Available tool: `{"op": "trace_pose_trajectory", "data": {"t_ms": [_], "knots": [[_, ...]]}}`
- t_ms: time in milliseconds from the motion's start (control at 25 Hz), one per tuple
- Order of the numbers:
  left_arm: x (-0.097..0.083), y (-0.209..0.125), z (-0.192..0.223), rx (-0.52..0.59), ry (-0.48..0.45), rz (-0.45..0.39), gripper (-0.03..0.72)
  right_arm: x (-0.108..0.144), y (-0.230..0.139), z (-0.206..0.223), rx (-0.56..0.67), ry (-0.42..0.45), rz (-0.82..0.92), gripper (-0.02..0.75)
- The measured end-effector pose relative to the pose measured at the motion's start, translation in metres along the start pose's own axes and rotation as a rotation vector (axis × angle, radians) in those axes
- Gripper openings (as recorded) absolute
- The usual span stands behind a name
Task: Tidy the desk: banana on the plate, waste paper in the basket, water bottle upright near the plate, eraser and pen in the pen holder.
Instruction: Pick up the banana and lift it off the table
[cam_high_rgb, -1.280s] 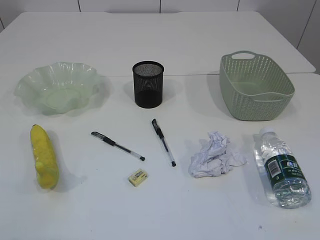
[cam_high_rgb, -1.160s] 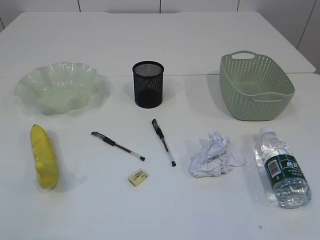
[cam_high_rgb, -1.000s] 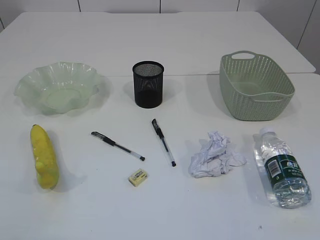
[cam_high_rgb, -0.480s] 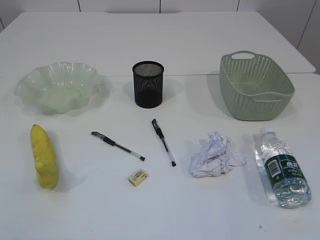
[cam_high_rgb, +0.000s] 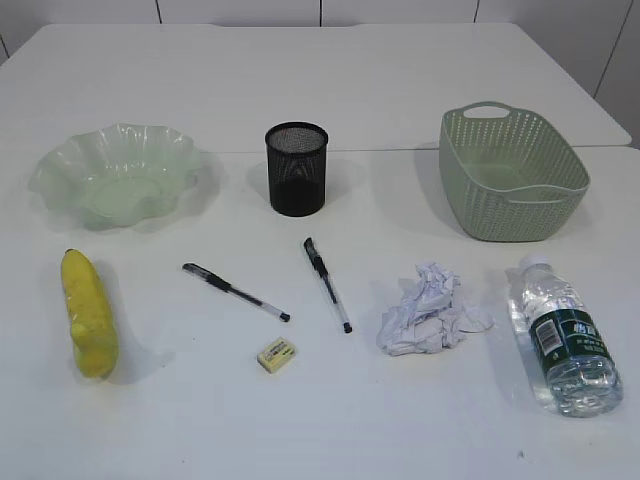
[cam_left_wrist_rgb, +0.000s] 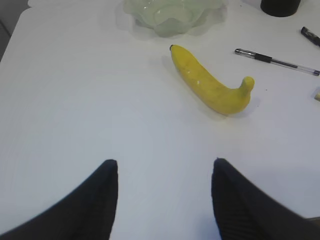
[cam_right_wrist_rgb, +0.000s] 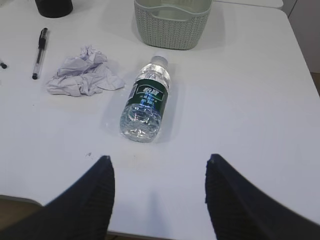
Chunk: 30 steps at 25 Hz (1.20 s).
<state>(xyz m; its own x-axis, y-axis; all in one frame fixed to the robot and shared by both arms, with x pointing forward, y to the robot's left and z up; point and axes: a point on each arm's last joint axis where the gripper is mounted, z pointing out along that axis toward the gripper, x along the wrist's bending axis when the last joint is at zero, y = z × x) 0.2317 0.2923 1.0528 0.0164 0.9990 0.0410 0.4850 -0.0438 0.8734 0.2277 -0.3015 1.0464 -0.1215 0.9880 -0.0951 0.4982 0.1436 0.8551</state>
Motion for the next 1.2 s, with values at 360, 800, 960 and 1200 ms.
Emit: {"op": "trace_pose_trajectory", "data": {"t_ms": [360, 800, 960, 1200], "knots": [[0.0, 0.0, 0.0, 0.0, 0.0, 0.002, 0.414, 0.0, 0.0, 0.0, 0.0, 0.0, 0.0, 0.432], [-0.005, 0.004, 0.006, 0.032, -0.067, -0.036, 0.414, 0.0, 0.0, 0.0, 0.0, -0.002, -0.001, 0.432], [-0.002, 0.016, 0.019, 0.095, -0.069, -0.049, 0.414, -0.001, 0.01, -0.002, -0.042, -0.006, 0.0, 0.431], [0.004, 0.052, 0.033, 0.051, -0.053, -0.064, 0.413, -0.004, 0.043, 0.014, -0.04, 0.002, 0.038, 0.431]]}}
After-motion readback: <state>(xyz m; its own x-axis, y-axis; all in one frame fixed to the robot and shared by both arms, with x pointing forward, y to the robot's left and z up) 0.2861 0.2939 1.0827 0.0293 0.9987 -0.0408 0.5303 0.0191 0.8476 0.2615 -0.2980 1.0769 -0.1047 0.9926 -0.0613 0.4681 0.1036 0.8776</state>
